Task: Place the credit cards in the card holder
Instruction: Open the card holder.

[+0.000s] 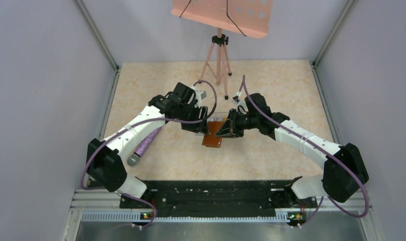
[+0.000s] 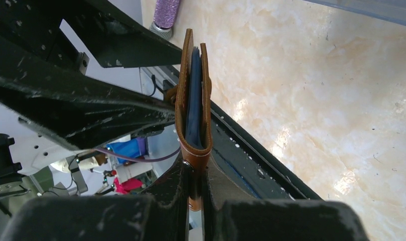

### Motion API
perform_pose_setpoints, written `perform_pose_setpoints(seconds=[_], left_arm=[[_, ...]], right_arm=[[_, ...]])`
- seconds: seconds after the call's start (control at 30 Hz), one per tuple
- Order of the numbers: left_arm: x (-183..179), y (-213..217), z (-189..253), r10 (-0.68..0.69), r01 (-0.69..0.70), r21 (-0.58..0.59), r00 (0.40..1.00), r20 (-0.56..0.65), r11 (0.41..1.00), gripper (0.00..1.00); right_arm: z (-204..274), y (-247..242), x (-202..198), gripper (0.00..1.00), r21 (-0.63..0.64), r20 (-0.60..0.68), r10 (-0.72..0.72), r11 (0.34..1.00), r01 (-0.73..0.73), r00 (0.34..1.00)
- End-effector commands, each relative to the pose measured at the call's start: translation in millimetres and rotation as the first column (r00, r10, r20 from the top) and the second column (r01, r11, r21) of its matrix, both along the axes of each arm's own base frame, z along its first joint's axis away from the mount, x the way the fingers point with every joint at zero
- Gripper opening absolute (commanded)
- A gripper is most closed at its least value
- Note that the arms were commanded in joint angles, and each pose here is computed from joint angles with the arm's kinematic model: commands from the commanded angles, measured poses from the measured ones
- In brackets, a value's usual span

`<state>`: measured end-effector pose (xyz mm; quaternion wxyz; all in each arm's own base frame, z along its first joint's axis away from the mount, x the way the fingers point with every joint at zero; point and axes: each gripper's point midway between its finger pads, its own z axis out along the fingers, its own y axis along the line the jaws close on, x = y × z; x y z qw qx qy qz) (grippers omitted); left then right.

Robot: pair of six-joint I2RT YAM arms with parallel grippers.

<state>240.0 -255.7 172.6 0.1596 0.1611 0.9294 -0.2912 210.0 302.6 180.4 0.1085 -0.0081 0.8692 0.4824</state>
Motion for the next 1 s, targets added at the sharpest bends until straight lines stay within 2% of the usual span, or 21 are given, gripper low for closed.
perform_pose_setpoints(seconds=[0.0,0.13,0.27,0.37,0.5,0.67,0.97], left_arm=[[17,18,-3,0.040,-0.049,0.115,0.996,0.077,0.992,0.57],[18,24,-5,0.042,-0.054,0.146,0.995,0.087,0.988,0.44],[17,19,-7,0.043,-0.049,0.117,0.997,0.060,0.992,0.46],[14,8,-6,0.029,-0.030,0.041,0.999,0.025,0.999,0.48],[13,-1,-6,0.021,-0.021,-0.019,1.000,-0.014,1.000,0.44],[13,-3,-11,0.014,-0.015,-0.019,0.999,-0.032,1.000,0.34],[12,5,-15,0.014,-0.013,0.026,1.000,-0.028,1.000,0.32]], right_arm=[[18,5,4,0.00,0.027,0.037,0.006,1.000,-0.007,0.999],[18,5,4,0.00,0.026,0.037,0.005,1.000,-0.006,0.999],[20,6,4,0.00,0.033,0.039,0.010,0.999,-0.011,0.999],[22,6,4,0.00,0.038,0.045,0.012,0.999,-0.013,0.999],[22,7,3,0.00,0.041,0.044,0.014,0.999,-0.016,0.999],[23,7,5,0.00,0.046,0.044,0.009,0.999,-0.011,0.999],[26,8,7,0.00,0.057,0.053,-0.004,0.998,0.001,0.999]])
